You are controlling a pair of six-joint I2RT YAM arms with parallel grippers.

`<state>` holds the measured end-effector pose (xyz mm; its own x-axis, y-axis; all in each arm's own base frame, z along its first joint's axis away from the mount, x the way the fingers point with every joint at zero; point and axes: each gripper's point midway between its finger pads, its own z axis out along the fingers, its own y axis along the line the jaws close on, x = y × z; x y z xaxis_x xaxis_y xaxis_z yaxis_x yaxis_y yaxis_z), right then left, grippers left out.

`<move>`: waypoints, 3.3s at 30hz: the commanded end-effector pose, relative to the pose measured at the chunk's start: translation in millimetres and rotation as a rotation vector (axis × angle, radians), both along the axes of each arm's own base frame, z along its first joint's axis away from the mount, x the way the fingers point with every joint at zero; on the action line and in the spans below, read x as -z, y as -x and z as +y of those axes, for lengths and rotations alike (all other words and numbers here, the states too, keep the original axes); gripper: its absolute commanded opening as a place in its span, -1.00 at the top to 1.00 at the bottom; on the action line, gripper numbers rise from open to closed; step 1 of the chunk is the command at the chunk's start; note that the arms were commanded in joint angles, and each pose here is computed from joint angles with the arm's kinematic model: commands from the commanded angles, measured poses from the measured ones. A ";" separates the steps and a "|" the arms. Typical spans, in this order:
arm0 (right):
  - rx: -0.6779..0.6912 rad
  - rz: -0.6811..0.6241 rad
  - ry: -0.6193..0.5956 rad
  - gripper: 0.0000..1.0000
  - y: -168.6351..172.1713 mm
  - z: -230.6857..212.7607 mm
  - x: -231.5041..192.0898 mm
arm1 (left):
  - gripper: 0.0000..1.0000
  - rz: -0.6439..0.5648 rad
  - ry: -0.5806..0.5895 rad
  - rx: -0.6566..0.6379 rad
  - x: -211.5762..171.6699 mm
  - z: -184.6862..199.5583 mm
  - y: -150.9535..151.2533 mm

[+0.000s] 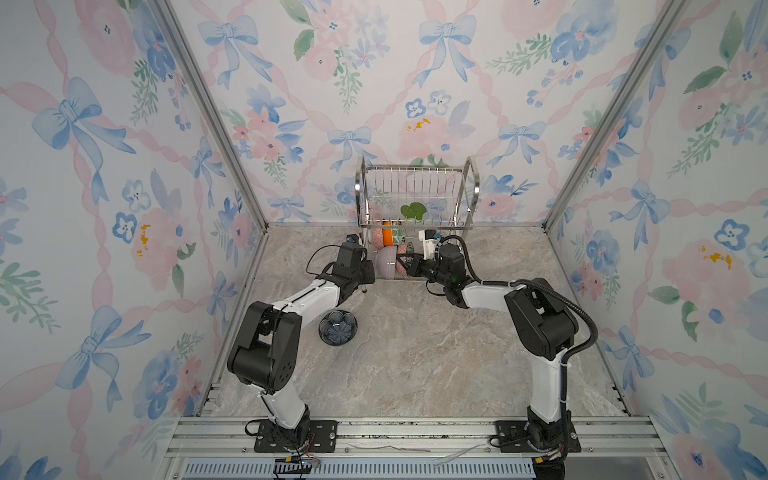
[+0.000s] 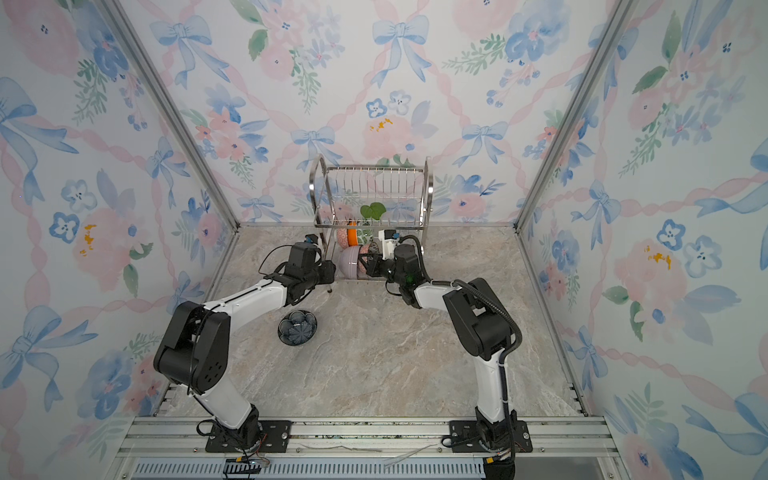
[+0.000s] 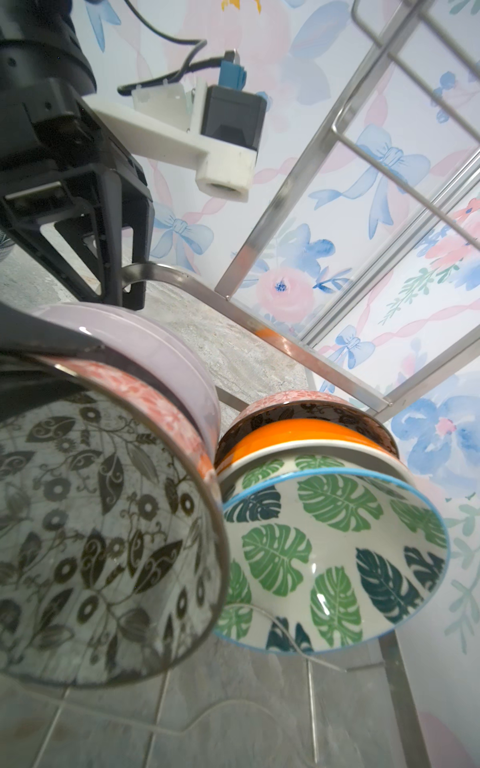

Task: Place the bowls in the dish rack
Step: 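Lower the pink bowl into the lower rack tier beside the lilac bowl, then settle the pink bowl upright in the rack and open the right gripper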

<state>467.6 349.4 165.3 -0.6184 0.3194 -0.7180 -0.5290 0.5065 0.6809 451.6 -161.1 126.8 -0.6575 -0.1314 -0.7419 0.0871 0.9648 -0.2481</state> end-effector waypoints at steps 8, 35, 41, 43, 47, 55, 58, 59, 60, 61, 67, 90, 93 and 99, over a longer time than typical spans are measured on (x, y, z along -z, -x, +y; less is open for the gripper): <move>-0.039 -0.054 -0.125 1.00 -2.9 5.6 -21.3 | 0.29 0.017 -0.001 0.032 4.6 -9.0 -2.2; -0.072 0.003 -0.233 1.00 9.0 -1.3 -9.8 | 0.66 0.016 -0.009 0.033 3.0 -9.5 -1.7; -0.053 0.047 -0.170 1.00 7.7 -11.2 6.5 | 0.66 0.022 -0.009 0.038 5.3 -11.3 -1.2; -0.046 0.059 -0.159 1.00 7.4 -15.9 11.7 | 0.66 0.020 -0.009 0.039 4.6 -11.8 -1.6; -0.031 0.082 -0.148 1.00 5.7 -24.6 19.1 | 0.66 0.025 -0.010 0.042 7.4 -13.0 -2.0; -0.032 0.121 -0.090 1.00 5.5 -28.2 27.4 | 0.67 0.030 -0.013 0.045 9.8 -15.1 -1.0; -0.041 0.124 -0.084 1.00 7.4 -26.8 30.2 | 0.68 0.030 -0.012 0.047 9.7 -16.0 -0.9; -0.040 0.125 -0.085 1.00 7.2 -27.2 30.9 | 0.67 0.031 -0.012 0.047 10.0 -16.1 -1.0; -0.040 0.126 -0.084 1.00 7.2 -27.6 31.8 | 0.67 0.032 -0.012 0.046 10.1 -16.0 -0.9; -0.041 0.128 -0.081 1.00 7.9 -27.7 33.2 | 0.67 0.033 -0.014 0.050 10.8 -17.3 -0.3; -0.064 0.139 -0.047 0.93 12.0 -25.8 39.4 | 0.62 0.030 -0.015 0.046 9.6 -16.4 0.2; -0.039 0.045 -0.074 0.36 25.8 -40.0 -1.0 | 0.03 0.006 -0.007 0.037 -4.7 -16.4 1.7; -0.028 0.033 -0.076 0.28 29.7 -44.9 -6.2 | -0.20 -0.001 -0.013 0.028 -7.9 -14.1 2.3; -0.004 0.023 -0.069 0.20 36.5 -53.8 -11.0 | -0.56 -0.016 -0.022 0.011 -15.3 -9.2 4.5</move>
<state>430.9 304.9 162.2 -0.6852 0.3502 -0.6387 -0.4807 0.4414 0.7577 447.3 -172.0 121.1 -0.6772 -0.0952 -0.7296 0.1028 0.9696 -0.2220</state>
